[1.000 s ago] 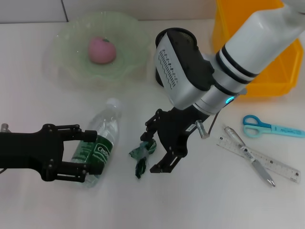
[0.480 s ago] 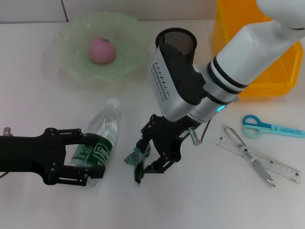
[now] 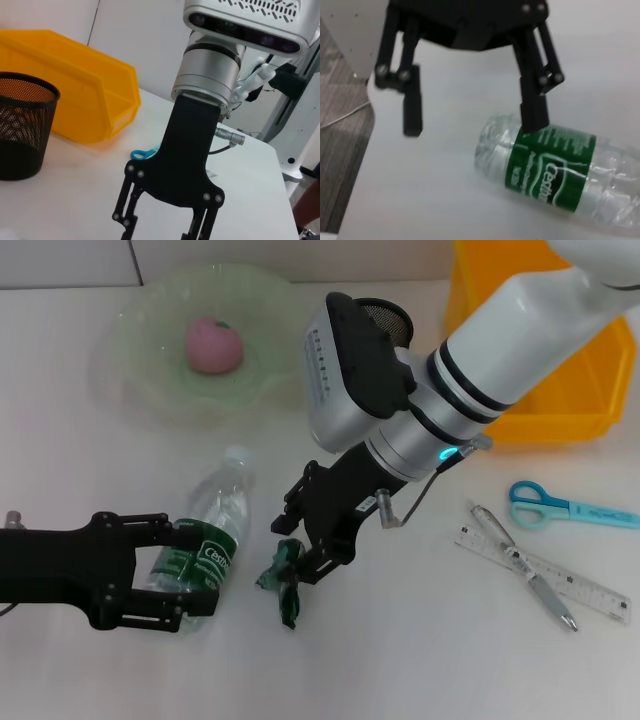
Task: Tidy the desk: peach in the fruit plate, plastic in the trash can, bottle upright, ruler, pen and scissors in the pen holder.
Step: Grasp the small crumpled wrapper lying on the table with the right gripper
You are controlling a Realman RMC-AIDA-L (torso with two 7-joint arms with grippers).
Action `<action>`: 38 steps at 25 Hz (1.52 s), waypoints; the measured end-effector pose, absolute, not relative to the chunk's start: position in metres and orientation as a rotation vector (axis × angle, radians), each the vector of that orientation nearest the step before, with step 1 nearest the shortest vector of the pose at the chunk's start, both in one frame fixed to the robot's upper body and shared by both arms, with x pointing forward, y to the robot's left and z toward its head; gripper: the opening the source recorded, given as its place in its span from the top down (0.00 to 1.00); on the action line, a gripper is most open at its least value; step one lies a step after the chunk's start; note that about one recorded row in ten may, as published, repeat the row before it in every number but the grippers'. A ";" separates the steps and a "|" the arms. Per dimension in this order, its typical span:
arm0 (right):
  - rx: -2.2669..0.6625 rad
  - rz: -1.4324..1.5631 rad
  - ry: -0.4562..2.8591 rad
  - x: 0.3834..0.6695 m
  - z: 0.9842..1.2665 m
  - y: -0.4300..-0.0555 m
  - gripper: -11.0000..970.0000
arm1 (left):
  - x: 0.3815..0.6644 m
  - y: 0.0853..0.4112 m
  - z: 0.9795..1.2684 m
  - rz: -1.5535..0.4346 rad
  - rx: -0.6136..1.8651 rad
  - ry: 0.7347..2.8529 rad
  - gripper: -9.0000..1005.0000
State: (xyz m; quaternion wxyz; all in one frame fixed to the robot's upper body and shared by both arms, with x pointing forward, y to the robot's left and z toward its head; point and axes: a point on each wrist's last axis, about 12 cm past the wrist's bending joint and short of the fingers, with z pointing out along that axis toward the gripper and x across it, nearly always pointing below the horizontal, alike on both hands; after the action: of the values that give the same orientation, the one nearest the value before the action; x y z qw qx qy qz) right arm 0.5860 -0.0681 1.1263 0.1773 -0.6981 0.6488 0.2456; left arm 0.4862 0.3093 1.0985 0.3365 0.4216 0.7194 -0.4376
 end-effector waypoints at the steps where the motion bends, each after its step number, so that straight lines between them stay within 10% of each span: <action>1: -1.976 0.695 1.836 0.586 1.126 -0.068 0.40 | 0.486 0.309 1.099 -1.141 1.099 1.876 0.19; 38: -1.884 0.703 1.928 0.580 1.112 -0.062 0.70 | 0.494 0.308 1.096 -1.075 1.080 1.882 0.21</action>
State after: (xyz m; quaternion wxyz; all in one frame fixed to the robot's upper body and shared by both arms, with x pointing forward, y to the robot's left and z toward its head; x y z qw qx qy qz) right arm 0.5804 -0.0619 1.1124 0.1767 -0.6656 0.6812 0.2483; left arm 0.4936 0.3085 1.0965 0.3524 0.4174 0.7272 -0.4156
